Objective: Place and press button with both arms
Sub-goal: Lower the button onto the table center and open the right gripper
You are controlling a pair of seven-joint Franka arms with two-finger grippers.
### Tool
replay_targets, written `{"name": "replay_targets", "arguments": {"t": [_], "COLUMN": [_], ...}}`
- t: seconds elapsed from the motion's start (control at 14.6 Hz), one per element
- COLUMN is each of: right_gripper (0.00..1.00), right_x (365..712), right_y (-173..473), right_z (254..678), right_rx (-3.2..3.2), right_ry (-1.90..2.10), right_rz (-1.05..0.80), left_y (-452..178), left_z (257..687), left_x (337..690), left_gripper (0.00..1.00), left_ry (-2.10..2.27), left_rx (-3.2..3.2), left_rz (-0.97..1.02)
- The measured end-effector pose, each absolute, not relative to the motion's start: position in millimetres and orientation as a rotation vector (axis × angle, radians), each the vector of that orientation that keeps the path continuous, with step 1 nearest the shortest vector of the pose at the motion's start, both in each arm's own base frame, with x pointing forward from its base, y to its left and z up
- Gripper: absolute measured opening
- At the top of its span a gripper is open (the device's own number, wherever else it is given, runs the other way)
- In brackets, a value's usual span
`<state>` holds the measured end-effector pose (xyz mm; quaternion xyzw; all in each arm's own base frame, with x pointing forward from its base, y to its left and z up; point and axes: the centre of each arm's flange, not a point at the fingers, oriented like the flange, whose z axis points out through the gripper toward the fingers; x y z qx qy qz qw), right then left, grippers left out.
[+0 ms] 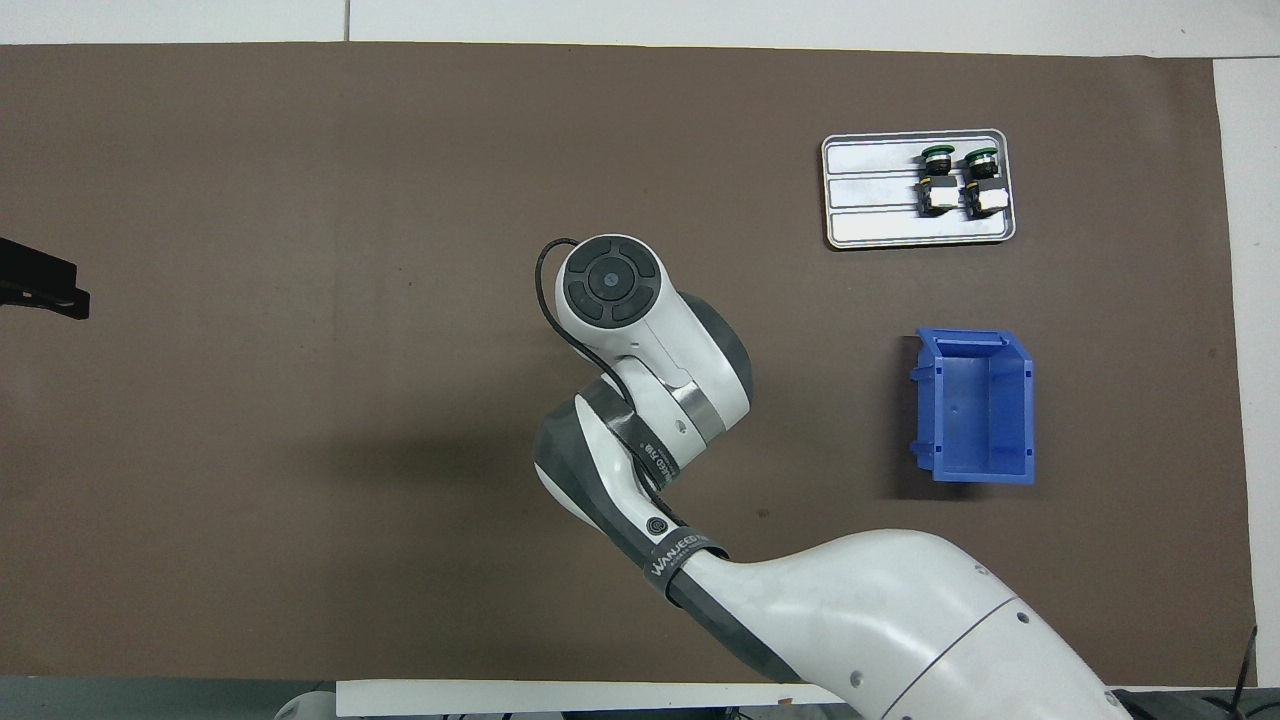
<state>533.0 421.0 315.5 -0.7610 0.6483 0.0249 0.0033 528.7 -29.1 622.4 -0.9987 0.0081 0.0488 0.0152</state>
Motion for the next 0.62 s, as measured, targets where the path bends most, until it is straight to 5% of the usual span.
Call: {"name": "replay_targets", "arguments": {"t": [0.62], "right_gripper": [0.41], "right_x": [533], "right_y": [417], "right_z": [301], "right_rx": [-2.245], "right_ry": [2.127], "right_rz": [0.11], "left_y": [-29], "left_z": [619], "left_x": [528], "left_gripper": [1.0], "left_ry": [0.025], "left_rx": [-3.107], "left_rz": [0.162]}}
